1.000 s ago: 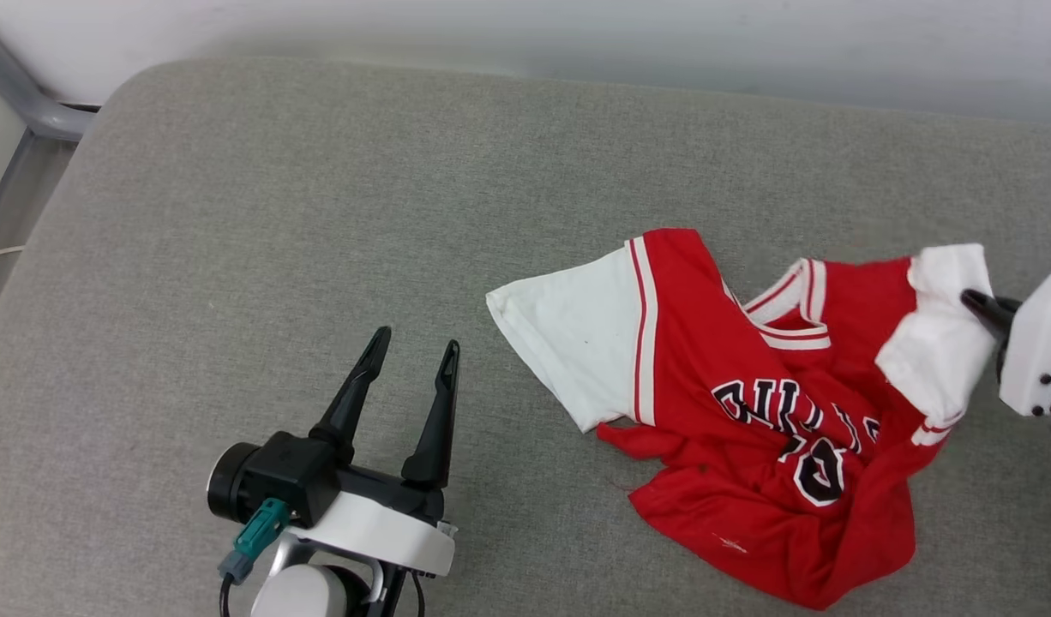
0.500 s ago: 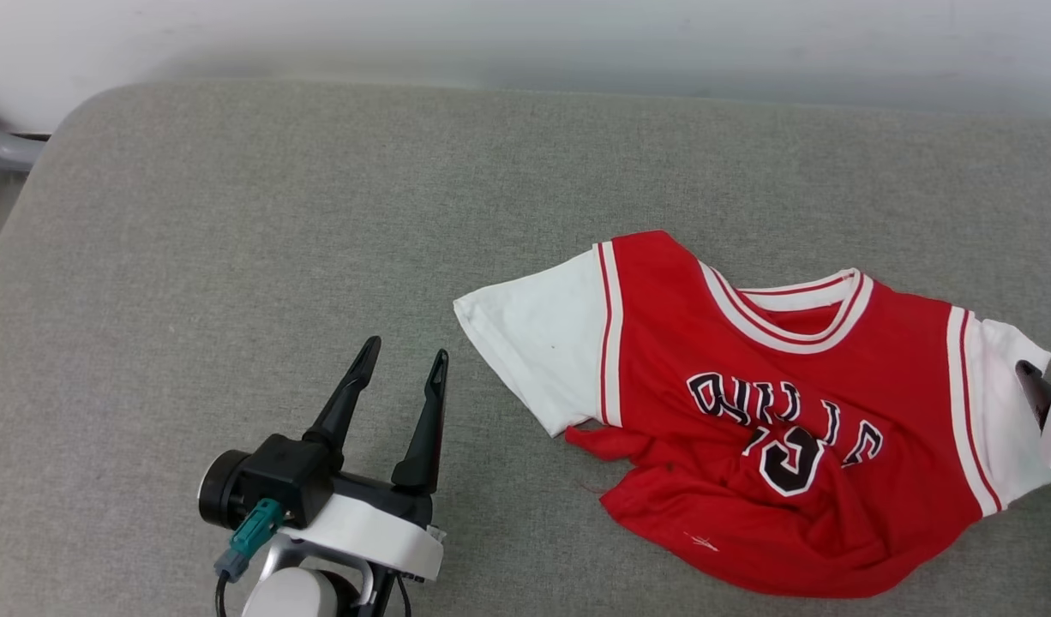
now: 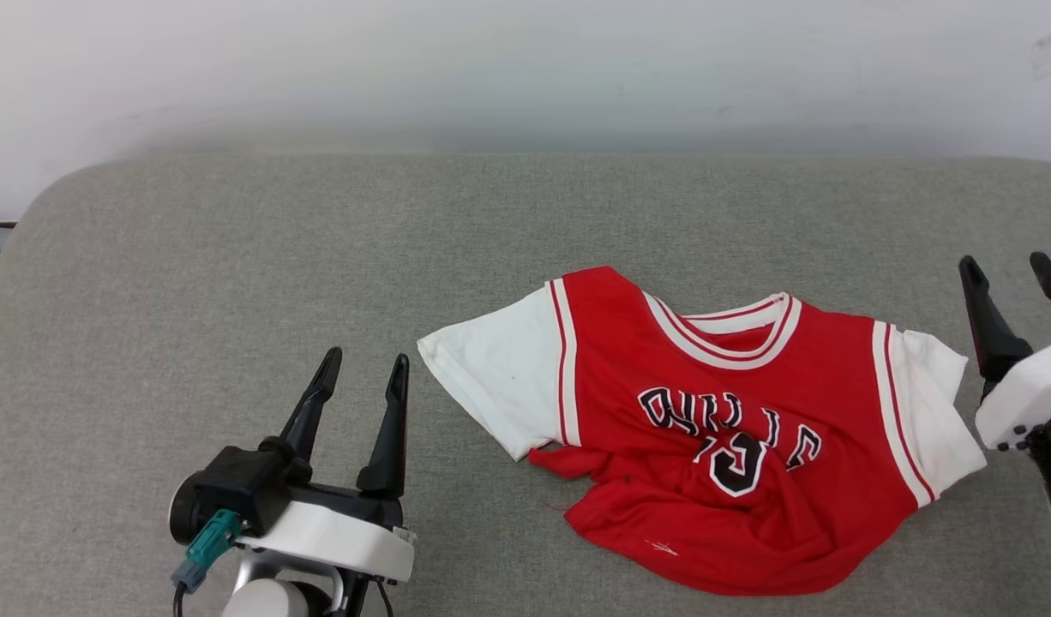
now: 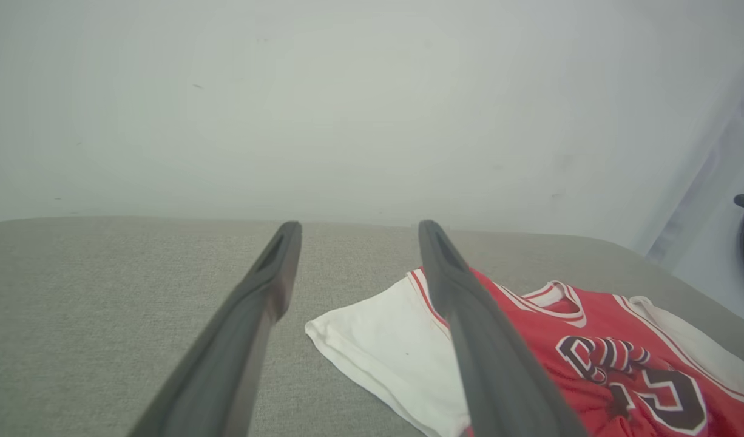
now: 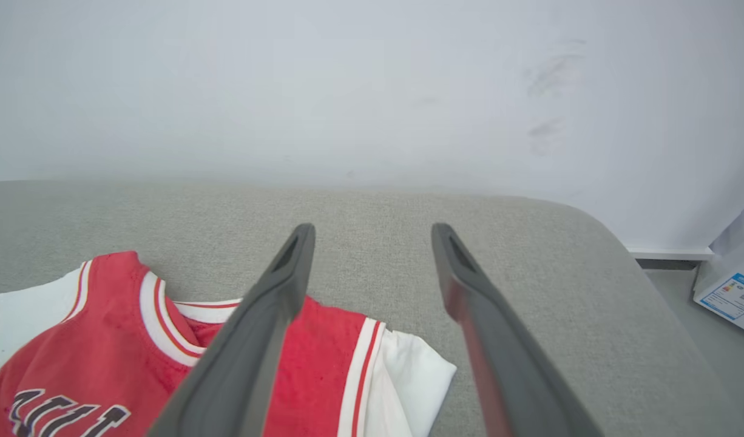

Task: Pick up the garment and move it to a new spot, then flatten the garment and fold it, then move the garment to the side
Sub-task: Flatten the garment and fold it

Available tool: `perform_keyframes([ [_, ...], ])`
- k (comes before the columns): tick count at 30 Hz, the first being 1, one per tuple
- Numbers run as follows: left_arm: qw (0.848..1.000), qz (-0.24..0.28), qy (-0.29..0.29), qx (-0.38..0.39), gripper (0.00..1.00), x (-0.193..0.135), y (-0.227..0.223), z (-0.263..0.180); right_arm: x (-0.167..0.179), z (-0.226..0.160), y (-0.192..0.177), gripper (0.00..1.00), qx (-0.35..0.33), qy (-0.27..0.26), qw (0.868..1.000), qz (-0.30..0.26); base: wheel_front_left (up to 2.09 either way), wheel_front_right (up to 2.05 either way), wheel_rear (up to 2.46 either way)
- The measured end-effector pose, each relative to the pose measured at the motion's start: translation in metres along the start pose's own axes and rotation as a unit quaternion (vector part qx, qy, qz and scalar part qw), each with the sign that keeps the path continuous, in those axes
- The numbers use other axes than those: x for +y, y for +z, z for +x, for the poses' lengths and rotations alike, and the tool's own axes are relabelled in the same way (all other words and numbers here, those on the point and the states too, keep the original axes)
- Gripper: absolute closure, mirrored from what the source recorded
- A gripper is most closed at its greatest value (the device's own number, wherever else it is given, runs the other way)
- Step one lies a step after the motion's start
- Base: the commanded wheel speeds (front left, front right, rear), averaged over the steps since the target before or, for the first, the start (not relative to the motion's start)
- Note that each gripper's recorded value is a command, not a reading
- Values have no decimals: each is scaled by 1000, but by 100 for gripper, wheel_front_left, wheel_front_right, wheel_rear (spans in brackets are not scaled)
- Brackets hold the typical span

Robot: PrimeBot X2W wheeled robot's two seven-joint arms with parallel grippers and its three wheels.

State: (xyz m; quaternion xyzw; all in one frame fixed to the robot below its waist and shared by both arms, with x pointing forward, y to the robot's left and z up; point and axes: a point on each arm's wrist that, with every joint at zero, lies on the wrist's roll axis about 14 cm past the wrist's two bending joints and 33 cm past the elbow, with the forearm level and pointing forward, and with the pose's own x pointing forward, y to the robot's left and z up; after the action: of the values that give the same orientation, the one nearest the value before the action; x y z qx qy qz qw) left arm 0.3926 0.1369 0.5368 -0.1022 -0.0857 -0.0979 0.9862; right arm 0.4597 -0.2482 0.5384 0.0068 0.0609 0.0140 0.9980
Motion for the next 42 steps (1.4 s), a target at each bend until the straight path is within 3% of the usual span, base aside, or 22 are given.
perform_keyframes([
  [4, 1000, -4, -1, -8, 0, 0, 6, 0, 7, -24, 19, 0, -80, 4, 997, -2, 0, 0, 0],
  [10, 1000, -13, 1, -2, 0, 0, 2, -5, 19, -56, 14, 0, -141, -5, 990, 18, 0, 0, 0],
  [17, 999, -24, -7, 32, 0, -2, -20, -7, 24, -66, -2, 0, -146, -20, 988, 39, 0, 0, 0],
  [19, 998, -16, -32, 59, 0, -6, -35, 5, 19, -64, -7, 0, -142, -32, 988, 45, 0, 0, 0],
  [25, 978, 27, -85, 189, 0, -4, -67, 43, 16, -59, -19, 0, -127, -44, 990, 47, 0, 0, 0],
  [27, 966, 47, -99, 233, 0, 0, -71, 60, 14, -57, -21, 0, -123, -48, 990, 44, 0, 0, 0],
  [31, 924, 79, -117, 355, 0, 7, -92, 71, 8, -56, -26, 0, -117, -58, 991, 43, 0, 0, 0],
  [32, 896, 117, -126, 410, 0, 12, -96, 81, 7, -54, -27, 0, -115, -62, 990, 42, 0, 0, 0],
  [35, 875, 101, -138, 453, 0, 6, -104, 85, 4, -54, -33, 0, -109, -68, 991, 40, 0, 0, 0],
  [36, 856, 111, -139, 486, 0, 10, -115, 81, 3, -52, -36, 0, -104, -70, 991, 39, 0, 0, 0],
  [40, 824, 125, -131, 536, 0, 26, -136, 74, -1, -49, -41, 0, -100, -77, 991, 37, 0, 0, 0],
  [42, 818, 129, -127, 547, 0, 31, -145, 74, -5, -50, -45, 0, -97, -83, 991, 36, 0, 0, 0],
])
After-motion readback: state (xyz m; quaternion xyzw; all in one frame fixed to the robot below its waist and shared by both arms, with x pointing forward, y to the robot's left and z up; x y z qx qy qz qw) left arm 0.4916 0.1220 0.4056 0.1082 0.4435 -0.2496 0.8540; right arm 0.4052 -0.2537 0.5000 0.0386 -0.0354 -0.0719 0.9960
